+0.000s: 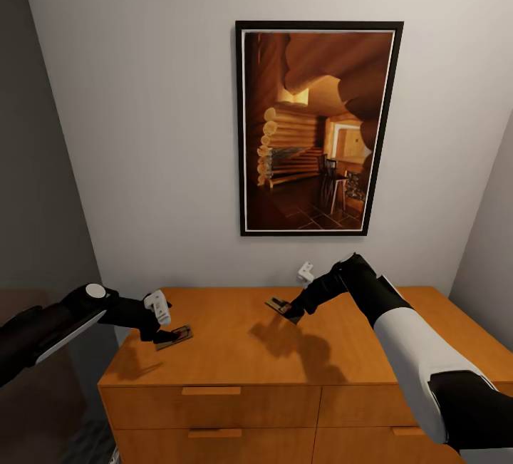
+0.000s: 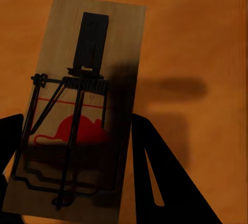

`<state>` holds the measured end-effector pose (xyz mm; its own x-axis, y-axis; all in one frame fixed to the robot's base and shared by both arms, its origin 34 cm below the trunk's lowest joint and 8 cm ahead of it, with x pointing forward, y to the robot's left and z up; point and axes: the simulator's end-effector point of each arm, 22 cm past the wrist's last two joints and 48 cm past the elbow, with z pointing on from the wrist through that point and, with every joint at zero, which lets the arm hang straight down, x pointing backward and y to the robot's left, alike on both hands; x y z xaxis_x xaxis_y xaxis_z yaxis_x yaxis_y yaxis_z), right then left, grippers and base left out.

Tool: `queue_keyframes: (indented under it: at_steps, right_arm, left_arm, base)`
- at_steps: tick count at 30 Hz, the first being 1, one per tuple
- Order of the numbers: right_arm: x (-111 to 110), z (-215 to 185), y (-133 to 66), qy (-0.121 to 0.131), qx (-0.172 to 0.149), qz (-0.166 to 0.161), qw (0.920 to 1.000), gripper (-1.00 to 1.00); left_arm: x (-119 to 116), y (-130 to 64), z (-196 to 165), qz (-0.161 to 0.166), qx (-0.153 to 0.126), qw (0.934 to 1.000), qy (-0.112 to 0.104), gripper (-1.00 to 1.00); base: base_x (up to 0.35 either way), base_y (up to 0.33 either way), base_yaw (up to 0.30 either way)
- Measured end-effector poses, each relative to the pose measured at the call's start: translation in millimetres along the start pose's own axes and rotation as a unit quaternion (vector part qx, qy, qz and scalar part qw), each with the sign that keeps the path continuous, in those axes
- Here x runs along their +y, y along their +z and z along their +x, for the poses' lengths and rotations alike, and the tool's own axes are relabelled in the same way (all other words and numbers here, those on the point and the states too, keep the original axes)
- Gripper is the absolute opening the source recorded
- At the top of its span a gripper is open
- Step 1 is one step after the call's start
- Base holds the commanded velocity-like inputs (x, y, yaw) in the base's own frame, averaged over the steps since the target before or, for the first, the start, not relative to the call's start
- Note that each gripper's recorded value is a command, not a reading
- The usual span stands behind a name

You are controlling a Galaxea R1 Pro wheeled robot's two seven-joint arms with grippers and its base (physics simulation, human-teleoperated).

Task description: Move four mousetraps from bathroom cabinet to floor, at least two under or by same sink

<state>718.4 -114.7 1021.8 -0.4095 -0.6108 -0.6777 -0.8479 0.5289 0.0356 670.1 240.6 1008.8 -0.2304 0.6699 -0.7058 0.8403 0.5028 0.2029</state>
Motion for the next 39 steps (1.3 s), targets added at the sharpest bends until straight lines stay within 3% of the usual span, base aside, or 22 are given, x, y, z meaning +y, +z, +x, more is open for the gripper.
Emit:
queue_keyframes:
  at_steps: [21,39]
  right_arm:
    - [6.2,-2.3,6.8,-0.018,0.011,0.001,0.9998,-1.00]
    - [8.0,-0.7,10.1,-0.016,0.013,-0.001,0.9998,-1.00]
  left_arm:
    - [3.0,-0.7,3.2,-0.004,0.003,1.0000,-0.002,1.00]
    - [3.4,-0.6,2.7,-0.004,0.002,1.0000,-0.002,1.00]
  base:
    - [0.000,0.000,0.000]
    - [0.000,0.000,0.000]
